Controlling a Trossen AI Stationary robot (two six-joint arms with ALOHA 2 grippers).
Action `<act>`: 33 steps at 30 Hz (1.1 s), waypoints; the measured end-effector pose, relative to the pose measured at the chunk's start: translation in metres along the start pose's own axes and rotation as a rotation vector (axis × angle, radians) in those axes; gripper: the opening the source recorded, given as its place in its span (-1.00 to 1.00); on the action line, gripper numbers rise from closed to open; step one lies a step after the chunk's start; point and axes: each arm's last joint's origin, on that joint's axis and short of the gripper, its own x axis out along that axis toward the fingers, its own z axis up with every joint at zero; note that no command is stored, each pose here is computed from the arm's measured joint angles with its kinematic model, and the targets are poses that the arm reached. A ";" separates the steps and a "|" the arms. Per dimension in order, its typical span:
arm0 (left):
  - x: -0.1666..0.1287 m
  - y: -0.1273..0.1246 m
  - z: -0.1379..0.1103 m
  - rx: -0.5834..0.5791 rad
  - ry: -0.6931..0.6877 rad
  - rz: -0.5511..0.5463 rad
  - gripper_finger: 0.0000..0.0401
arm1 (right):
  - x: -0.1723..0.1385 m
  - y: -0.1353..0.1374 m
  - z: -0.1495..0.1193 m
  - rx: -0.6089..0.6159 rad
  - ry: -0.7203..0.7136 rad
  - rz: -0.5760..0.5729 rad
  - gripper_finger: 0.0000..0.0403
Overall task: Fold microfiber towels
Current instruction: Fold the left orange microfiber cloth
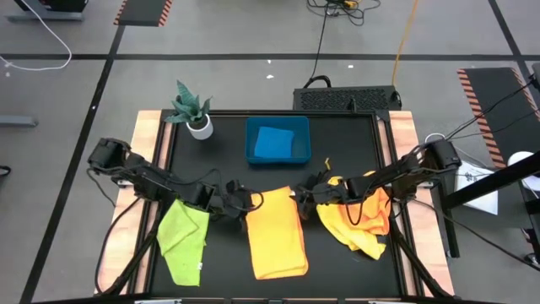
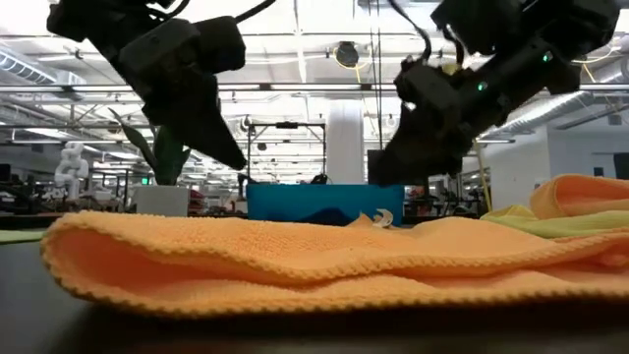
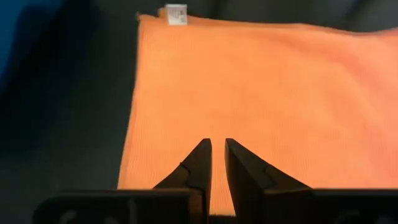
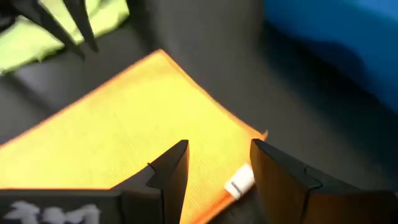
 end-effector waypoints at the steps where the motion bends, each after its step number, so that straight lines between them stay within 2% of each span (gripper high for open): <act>1: 0.000 0.000 -0.001 -0.017 0.001 0.001 -0.77 | 0.002 -0.001 -0.002 0.003 0.008 -0.006 -0.18; 3: 0.001 0.001 -0.007 -0.004 0.038 -0.026 -0.76 | 0.005 -0.002 -0.004 0.006 0.011 -0.012 -0.14; 5: 0.000 -0.005 -0.006 0.011 0.028 -0.097 -0.76 | 0.006 -0.001 -0.005 0.005 0.025 0.006 -0.08; 8: -0.018 -0.011 0.006 0.010 -0.049 -0.173 -0.76 | 0.003 0.001 0.001 -0.001 0.000 0.048 0.03; 11: -0.036 -0.009 0.008 0.012 -0.058 -0.179 -0.74 | -0.001 0.002 0.005 -0.012 -0.022 0.060 0.13; 14: -0.054 -0.009 0.014 0.015 -0.100 -0.203 -0.61 | -0.004 0.002 0.008 -0.034 -0.030 0.065 0.19; 18: -0.068 -0.004 0.013 -0.009 -0.107 -0.141 -0.28 | -0.004 0.002 0.008 -0.059 -0.027 0.065 0.23; 20: -0.068 0.000 0.010 -0.070 -0.082 -0.101 -0.09 | -0.004 0.002 0.007 -0.059 -0.014 0.057 0.23; 22: -0.065 0.003 0.007 -0.186 -0.047 -0.076 0.09 | -0.004 -0.001 0.003 -0.038 0.027 0.033 0.23; 26: -0.043 0.006 -0.007 -0.350 0.099 -0.044 0.37 | -0.003 -0.008 -0.002 0.033 0.100 0.003 0.23; 31: -0.018 0.020 -0.031 -0.491 0.128 -0.007 0.49 | -0.002 -0.011 -0.003 0.055 0.119 0.044 0.23; 33: -0.011 0.027 -0.041 -0.547 0.081 -0.033 0.49 | -0.002 -0.014 -0.007 0.058 0.132 0.046 0.23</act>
